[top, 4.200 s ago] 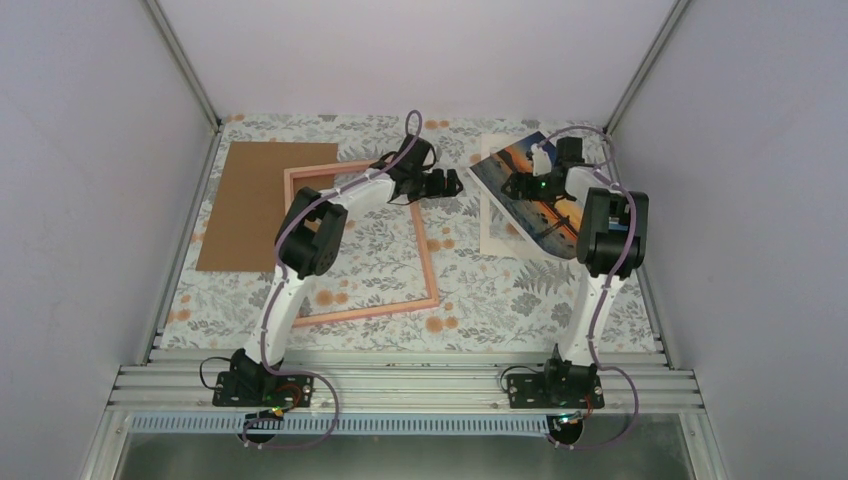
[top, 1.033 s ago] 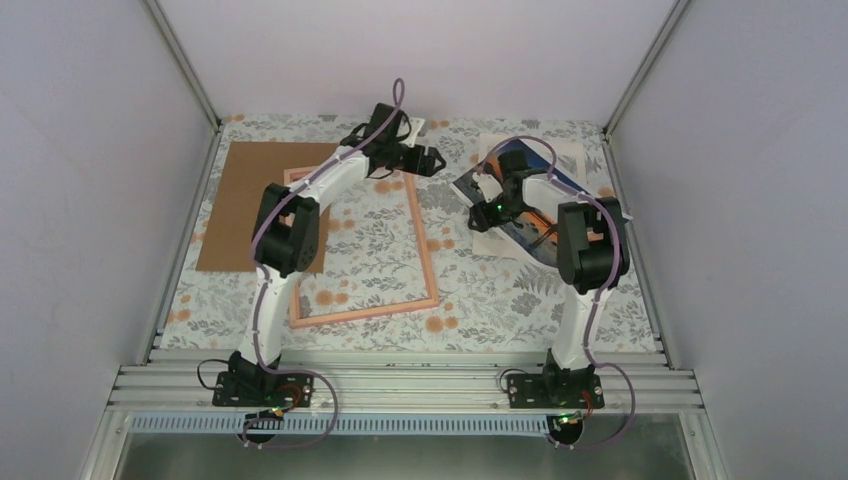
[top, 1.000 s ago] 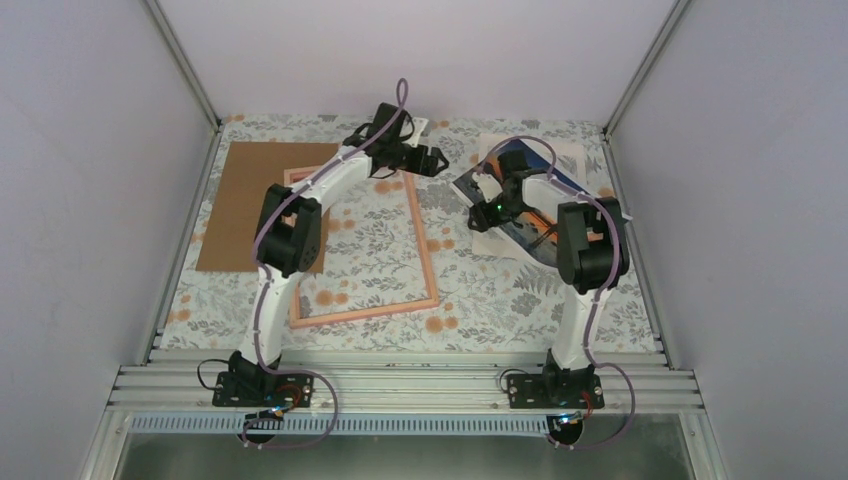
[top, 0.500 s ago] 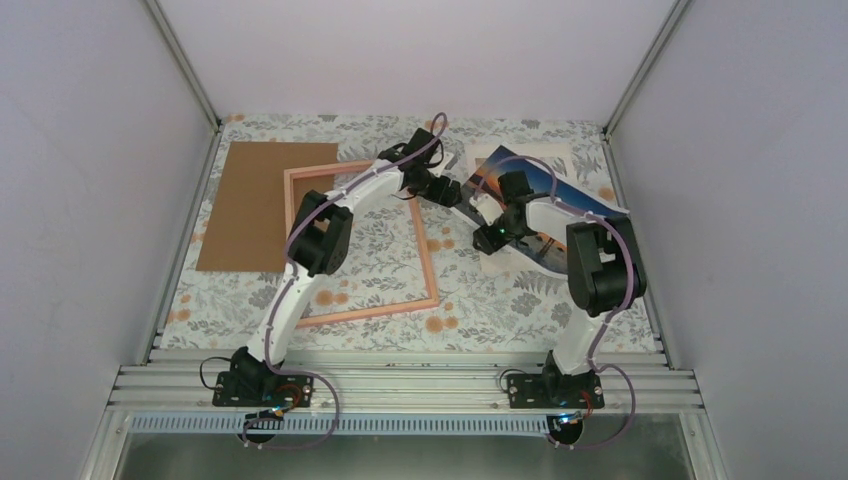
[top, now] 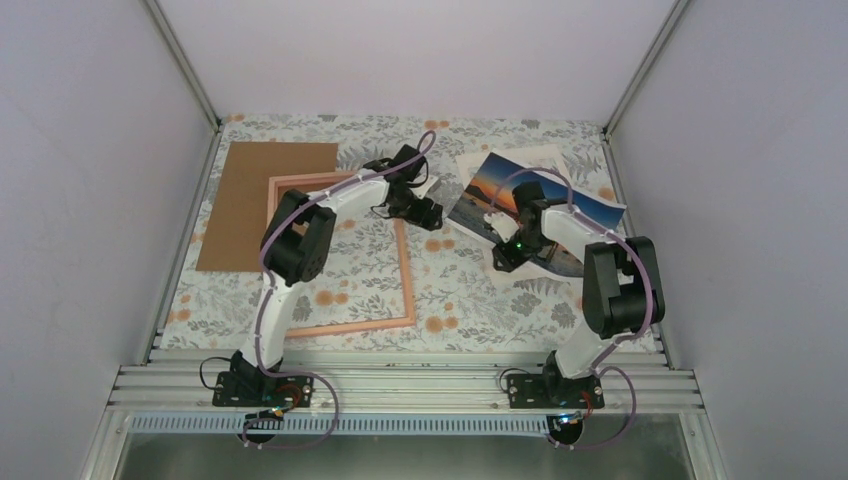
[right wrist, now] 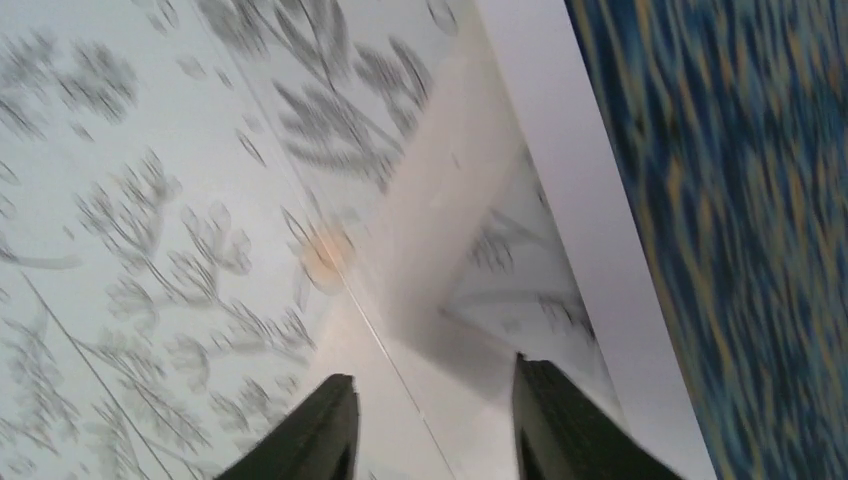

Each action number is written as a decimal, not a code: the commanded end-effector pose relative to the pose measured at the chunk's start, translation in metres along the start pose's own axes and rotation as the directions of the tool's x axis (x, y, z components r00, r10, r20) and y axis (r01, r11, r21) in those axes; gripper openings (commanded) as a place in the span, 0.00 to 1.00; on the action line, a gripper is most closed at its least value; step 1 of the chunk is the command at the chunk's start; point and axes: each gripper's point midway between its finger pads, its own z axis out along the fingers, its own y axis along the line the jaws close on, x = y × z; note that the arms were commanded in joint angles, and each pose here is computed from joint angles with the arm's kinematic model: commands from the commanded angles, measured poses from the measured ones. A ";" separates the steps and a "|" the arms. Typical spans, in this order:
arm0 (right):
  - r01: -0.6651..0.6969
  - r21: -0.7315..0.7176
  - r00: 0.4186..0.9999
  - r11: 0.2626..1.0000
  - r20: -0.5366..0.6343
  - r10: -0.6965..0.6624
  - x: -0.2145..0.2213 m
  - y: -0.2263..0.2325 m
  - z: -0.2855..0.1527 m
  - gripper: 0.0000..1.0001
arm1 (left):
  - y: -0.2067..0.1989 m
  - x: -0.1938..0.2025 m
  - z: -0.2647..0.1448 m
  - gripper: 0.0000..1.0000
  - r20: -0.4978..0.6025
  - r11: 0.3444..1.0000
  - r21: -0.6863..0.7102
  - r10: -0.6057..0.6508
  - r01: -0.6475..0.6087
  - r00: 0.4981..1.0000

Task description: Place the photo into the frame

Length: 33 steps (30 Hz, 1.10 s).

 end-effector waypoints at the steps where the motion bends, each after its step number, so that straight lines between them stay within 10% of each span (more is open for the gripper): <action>1: -0.011 0.073 0.998 0.997 -0.062 0.016 0.031 -0.017 -0.010 0.34 | -0.009 0.035 -0.011 0.89 -0.077 0.997 0.042 -0.061 0.064 0.995; 12: -0.042 0.050 0.982 0.998 -0.181 0.050 0.071 -0.017 0.036 0.11 | -0.035 0.074 0.008 0.89 -0.164 0.948 0.163 -0.248 0.274 0.955; 33: -0.057 -0.095 0.973 0.994 -0.229 0.034 0.070 -0.004 0.064 0.09 | -0.074 0.055 0.047 0.97 -0.169 0.881 0.351 -0.272 0.316 0.947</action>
